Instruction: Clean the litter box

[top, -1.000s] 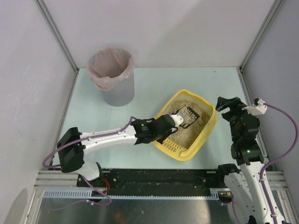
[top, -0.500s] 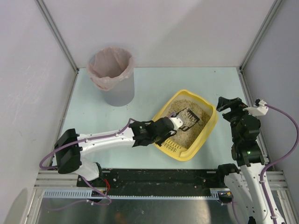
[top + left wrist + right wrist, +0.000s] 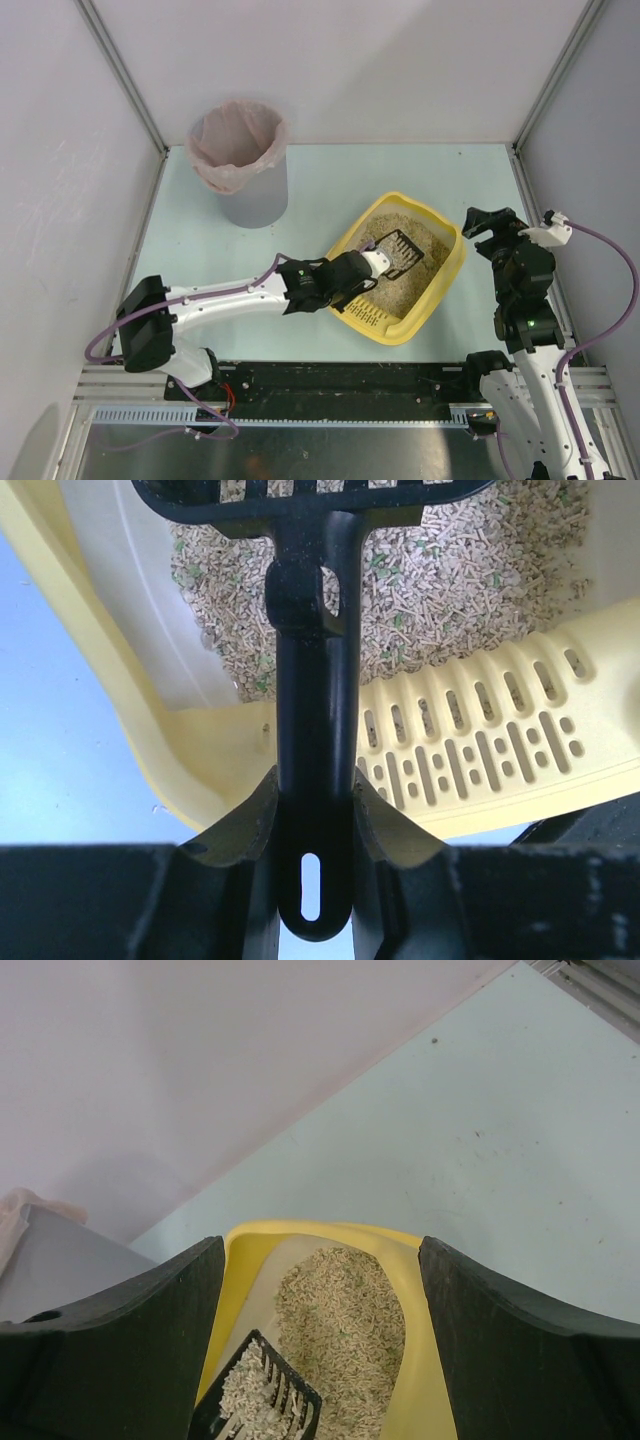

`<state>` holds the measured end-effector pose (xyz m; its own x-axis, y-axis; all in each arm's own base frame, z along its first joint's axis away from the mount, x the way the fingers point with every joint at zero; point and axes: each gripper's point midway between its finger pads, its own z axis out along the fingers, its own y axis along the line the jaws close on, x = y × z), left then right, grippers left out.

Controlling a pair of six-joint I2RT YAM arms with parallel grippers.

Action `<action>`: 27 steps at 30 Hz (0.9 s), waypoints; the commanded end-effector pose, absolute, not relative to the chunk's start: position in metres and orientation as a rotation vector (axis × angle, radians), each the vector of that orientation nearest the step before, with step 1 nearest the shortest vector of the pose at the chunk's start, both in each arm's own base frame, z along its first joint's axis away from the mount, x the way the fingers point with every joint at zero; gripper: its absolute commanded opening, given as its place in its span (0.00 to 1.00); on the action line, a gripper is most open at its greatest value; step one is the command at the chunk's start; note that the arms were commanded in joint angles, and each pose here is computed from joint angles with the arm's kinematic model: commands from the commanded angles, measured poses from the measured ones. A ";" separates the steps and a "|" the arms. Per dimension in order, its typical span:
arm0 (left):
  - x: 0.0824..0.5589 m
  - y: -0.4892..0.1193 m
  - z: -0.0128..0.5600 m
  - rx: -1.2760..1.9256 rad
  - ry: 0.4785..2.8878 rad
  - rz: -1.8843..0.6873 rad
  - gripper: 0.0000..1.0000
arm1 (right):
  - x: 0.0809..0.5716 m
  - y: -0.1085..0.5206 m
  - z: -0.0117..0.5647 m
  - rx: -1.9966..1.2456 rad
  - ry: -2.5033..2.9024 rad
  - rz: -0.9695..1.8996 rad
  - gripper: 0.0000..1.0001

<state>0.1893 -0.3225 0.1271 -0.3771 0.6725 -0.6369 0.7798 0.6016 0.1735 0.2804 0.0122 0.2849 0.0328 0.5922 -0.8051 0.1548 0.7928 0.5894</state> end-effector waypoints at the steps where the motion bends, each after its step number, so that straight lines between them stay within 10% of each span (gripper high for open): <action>1: 0.183 -0.334 0.134 1.172 2.132 -0.310 0.00 | 0.281 0.007 0.292 0.629 1.493 0.353 0.83; 27: 0.212 -0.316 0.141 1.070 2.128 -0.115 0.00 | 0.281 0.005 0.290 0.635 1.495 0.340 0.83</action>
